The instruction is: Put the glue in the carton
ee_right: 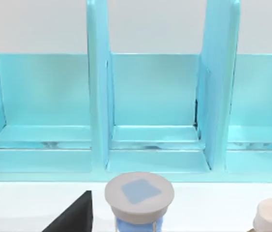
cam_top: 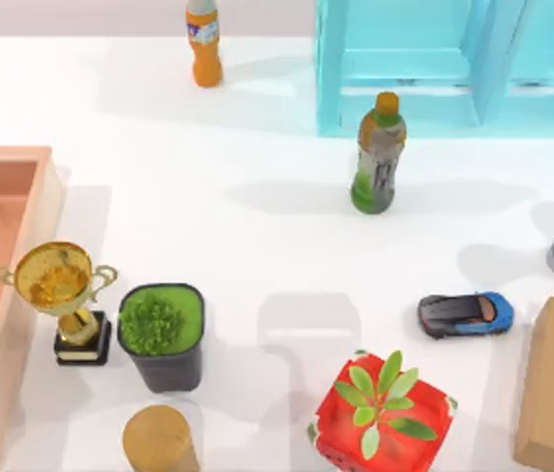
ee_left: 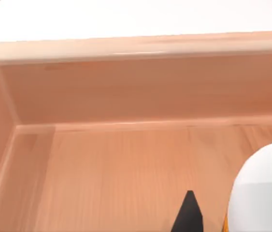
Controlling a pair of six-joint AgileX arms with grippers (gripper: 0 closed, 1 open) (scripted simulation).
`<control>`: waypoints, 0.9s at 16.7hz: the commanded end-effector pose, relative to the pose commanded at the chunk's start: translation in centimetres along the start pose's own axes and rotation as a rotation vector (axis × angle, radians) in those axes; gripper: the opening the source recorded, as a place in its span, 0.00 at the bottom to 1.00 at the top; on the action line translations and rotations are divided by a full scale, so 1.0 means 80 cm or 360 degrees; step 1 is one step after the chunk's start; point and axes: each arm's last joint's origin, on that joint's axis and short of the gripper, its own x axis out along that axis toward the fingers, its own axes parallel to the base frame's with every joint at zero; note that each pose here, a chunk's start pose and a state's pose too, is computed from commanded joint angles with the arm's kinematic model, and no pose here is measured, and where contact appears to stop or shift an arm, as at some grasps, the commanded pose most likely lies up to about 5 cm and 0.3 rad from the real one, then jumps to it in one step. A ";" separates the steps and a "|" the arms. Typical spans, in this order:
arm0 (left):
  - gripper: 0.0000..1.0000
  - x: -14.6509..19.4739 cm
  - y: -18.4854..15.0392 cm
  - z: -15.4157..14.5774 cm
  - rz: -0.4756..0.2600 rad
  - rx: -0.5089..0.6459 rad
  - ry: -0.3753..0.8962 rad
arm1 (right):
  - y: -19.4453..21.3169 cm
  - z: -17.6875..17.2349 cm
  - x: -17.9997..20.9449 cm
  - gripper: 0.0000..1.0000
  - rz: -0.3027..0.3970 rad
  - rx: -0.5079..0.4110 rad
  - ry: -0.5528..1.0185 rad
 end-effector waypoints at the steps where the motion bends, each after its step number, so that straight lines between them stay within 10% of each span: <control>1: 0.00 0.000 0.000 0.000 0.0000 0.0000 0.0000 | 0.000 0.000 0.000 1.00 0.0000 0.0000 0.0000; 15: 0.98 0.000 0.000 0.000 0.0000 0.0000 0.0000 | 0.000 0.000 0.000 1.00 0.0000 0.0000 0.0000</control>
